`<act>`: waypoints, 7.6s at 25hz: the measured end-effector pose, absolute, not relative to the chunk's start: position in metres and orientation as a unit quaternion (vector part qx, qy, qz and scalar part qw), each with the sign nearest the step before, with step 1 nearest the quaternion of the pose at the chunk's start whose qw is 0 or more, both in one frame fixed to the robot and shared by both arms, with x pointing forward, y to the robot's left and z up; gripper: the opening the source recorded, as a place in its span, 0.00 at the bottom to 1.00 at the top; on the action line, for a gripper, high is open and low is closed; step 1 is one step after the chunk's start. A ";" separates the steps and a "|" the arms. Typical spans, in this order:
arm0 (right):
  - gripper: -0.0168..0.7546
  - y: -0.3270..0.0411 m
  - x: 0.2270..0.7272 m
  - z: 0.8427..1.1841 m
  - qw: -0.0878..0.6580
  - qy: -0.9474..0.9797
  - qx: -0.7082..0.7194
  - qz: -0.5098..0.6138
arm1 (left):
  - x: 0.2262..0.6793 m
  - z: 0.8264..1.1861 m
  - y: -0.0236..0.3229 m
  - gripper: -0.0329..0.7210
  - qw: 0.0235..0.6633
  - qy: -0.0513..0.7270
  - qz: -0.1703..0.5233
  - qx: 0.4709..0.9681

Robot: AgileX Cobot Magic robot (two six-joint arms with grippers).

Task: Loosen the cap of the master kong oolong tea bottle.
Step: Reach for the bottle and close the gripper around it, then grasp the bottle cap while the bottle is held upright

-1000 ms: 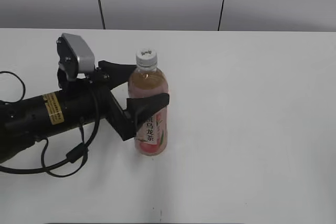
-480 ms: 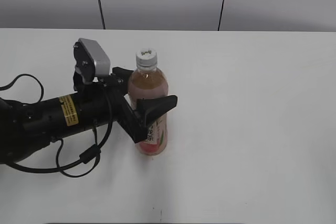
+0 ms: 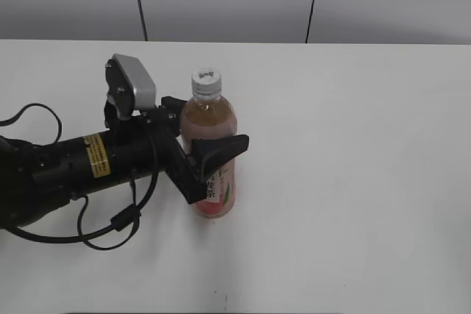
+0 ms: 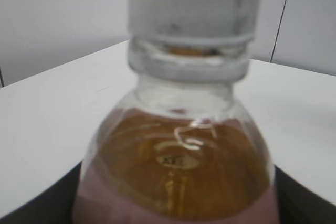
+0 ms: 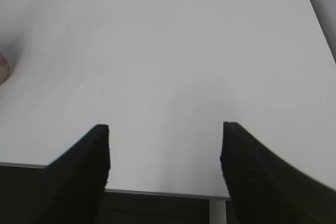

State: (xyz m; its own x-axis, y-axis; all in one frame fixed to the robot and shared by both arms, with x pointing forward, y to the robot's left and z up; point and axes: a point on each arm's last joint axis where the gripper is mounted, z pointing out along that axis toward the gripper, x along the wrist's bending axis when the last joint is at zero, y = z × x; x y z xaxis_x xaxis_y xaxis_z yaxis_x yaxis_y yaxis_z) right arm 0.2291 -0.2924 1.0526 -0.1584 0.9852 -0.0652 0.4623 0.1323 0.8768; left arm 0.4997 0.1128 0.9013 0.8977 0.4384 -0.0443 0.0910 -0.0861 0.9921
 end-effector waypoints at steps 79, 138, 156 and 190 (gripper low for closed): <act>0.58 -0.002 0.521 1.101 0.022 0.869 0.454 0.195 | 0.499 0.902 0.112 0.63 0.652 0.179 0.132 0.725; 0.38 0.007 0.528 1.077 0.136 0.887 -0.430 0.097 | 0.499 0.902 0.112 0.63 0.652 0.173 0.132 0.726; 0.77 0.005 0.530 1.079 0.124 0.965 -0.203 0.114 | 0.499 0.902 0.112 0.63 0.652 0.174 0.132 0.726; 0.70 0.001 0.521 1.090 -0.002 0.852 0.490 0.182 | 0.499 0.902 0.112 0.63 0.653 0.176 0.132 0.725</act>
State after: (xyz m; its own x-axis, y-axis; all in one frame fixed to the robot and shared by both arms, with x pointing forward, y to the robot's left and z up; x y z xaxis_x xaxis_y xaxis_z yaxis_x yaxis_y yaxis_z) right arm 0.5211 0.0008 1.0902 -0.5189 0.8351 0.1827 0.8368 0.4525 0.3082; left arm 0.4990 0.1122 0.9018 0.9033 0.4274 -0.0376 0.0824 -0.0867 0.9928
